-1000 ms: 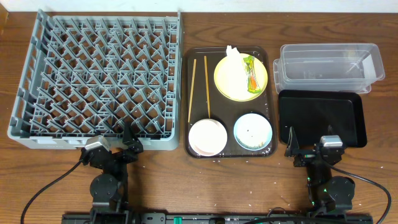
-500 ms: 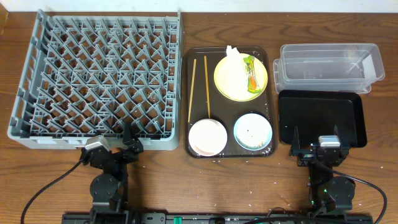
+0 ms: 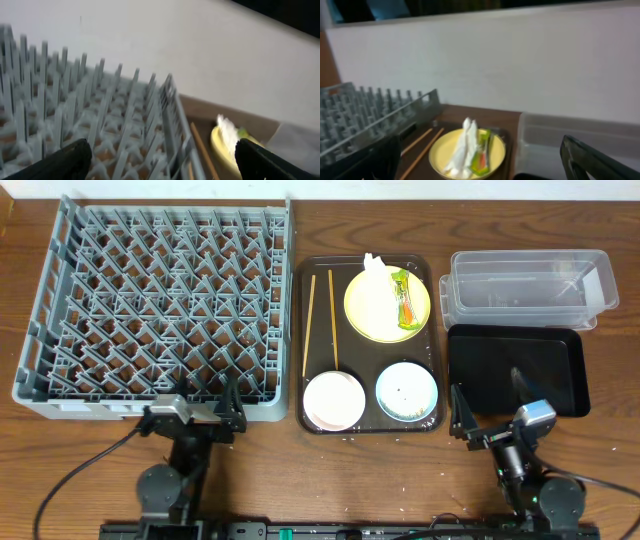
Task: Sort waste into correct bins and load items into the dishwasher
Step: 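Grasp the white tissue on the yellow plate with right gripper, drop into clear bin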
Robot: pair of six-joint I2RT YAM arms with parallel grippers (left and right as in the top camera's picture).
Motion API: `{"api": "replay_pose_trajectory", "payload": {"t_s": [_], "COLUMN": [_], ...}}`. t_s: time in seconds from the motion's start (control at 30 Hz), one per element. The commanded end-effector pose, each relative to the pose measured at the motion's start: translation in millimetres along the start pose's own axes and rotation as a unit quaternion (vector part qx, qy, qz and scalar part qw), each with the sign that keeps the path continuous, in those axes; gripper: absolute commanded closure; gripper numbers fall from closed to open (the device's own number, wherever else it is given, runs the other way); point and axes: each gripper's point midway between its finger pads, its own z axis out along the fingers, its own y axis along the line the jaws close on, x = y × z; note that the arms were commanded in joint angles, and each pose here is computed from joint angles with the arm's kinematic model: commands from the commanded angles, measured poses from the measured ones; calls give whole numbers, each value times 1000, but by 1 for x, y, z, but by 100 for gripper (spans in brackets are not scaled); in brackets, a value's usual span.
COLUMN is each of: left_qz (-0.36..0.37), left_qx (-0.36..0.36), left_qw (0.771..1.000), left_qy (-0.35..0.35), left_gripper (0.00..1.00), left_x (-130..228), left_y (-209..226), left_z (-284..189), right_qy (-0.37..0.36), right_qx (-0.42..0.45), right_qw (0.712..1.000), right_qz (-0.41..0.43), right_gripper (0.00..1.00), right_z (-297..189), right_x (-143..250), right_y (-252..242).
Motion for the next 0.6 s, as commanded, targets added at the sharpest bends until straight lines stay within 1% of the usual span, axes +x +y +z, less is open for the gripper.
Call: {"api": "replay_pose_trajectory", "payload": {"t_s": [0.0,0.07,0.13,0.3,0.37,0.43,0.5,0.57], "left_qz": [9,7,2,-11,-17,-22,-27,-31], "left_qx": [12,2,-10,-30,-38,-53,-67,-79], "left_qw": [999,1000,999,986,978,968,956,945], "left_qy": [-28,2,48,165,205,246,284,316], "left_gripper": [7,7,7,7,7,7,7,7], "left_x": [-56,-67,-74,-87,-91,-92,-90,-84], "left_y": [-21,-25,-28,-39,-42,-41,-40,-38], "left_z": [-6,-1,6,27,35,42,47,52], "right_qy": [17,53,95,198,249,309,360,392], "right_qx": [-18,-24,-35,-56,-55,-58,-70,-88], "right_qw": [999,997,993,973,960,940,921,908], "right_qz": [31,43,58,100,116,130,131,118], "right_gripper": [1,1,1,1,1,1,1,1], "right_z": [5,14,28,74,90,108,124,142], "right_x": [-33,-40,-49,-68,-67,-60,-49,-38], "right_y": [9,12,15,17,17,21,28,36]}}
